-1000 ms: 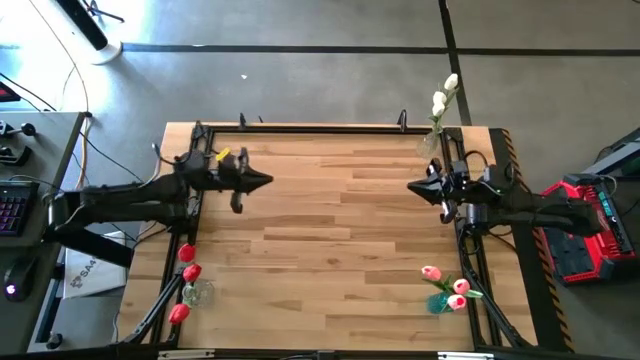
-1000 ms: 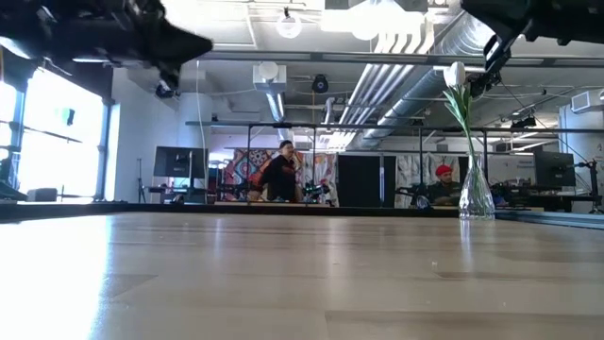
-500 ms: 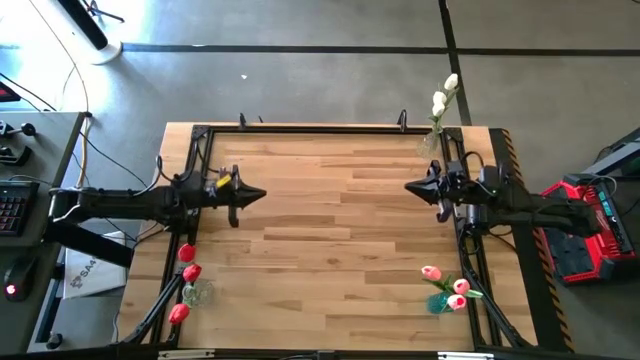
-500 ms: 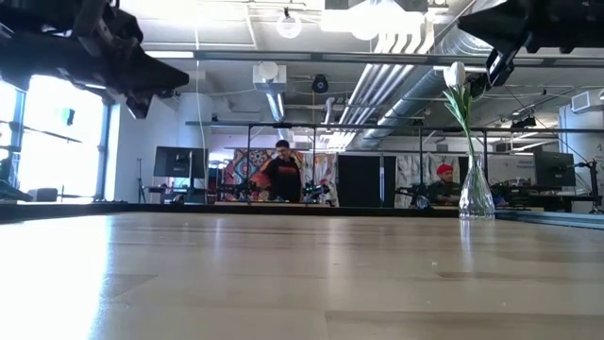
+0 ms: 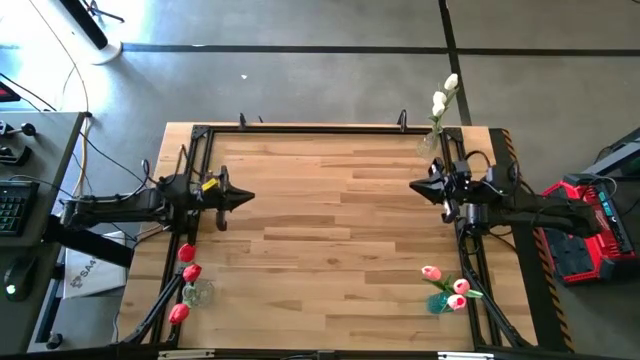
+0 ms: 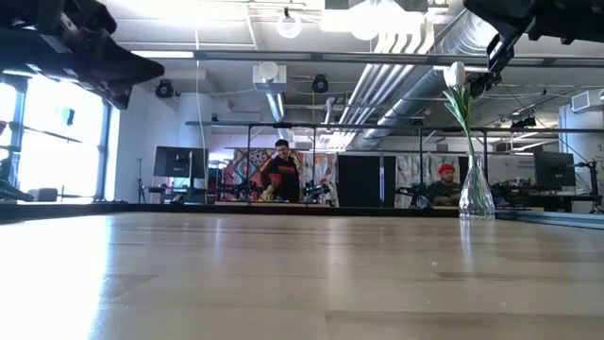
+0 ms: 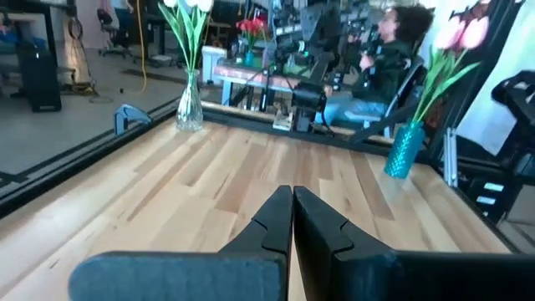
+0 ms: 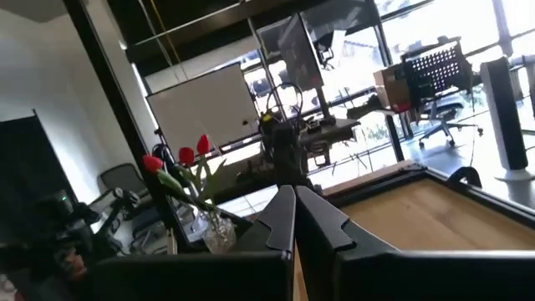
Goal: Sort flowers into vase by color
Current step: Return to Home Position
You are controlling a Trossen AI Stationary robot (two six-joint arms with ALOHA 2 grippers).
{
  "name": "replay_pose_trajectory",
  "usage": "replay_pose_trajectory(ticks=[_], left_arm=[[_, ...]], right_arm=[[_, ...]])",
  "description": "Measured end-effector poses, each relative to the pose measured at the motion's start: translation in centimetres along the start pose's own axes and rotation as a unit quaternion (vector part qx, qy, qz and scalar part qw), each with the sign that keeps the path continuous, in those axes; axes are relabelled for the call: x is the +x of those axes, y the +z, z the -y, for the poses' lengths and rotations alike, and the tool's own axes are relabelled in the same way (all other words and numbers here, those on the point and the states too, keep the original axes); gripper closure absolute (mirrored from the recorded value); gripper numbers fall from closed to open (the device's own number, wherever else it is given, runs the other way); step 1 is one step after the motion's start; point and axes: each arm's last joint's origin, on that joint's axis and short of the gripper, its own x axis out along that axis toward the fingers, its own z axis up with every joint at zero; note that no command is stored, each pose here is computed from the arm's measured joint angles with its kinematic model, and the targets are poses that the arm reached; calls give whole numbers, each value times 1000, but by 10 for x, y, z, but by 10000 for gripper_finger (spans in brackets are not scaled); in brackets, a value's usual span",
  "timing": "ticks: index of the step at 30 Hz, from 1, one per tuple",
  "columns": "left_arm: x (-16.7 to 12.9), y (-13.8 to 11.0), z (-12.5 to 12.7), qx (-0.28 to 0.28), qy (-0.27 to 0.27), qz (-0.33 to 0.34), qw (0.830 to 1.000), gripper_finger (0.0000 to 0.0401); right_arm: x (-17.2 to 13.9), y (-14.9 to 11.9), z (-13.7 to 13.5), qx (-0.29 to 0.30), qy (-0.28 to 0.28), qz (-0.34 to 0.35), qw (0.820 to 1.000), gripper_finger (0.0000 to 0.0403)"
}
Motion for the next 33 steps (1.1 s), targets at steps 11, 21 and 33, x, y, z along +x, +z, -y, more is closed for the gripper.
replay_pose_trajectory(ticks=[11,21,33], left_arm=[[-21,0,-2,9,19,30,999,401],[-15,-14,-3,2,6,31,1000,401],[-15,-15,-4,11,22,31,999,401]], right_arm=[[-1,-4,2,-10,-12,-21,1000,403],[4,-39,7,23,-17,-11,1000,403],[-16,-41,5,1,-30,0,1000,403]])
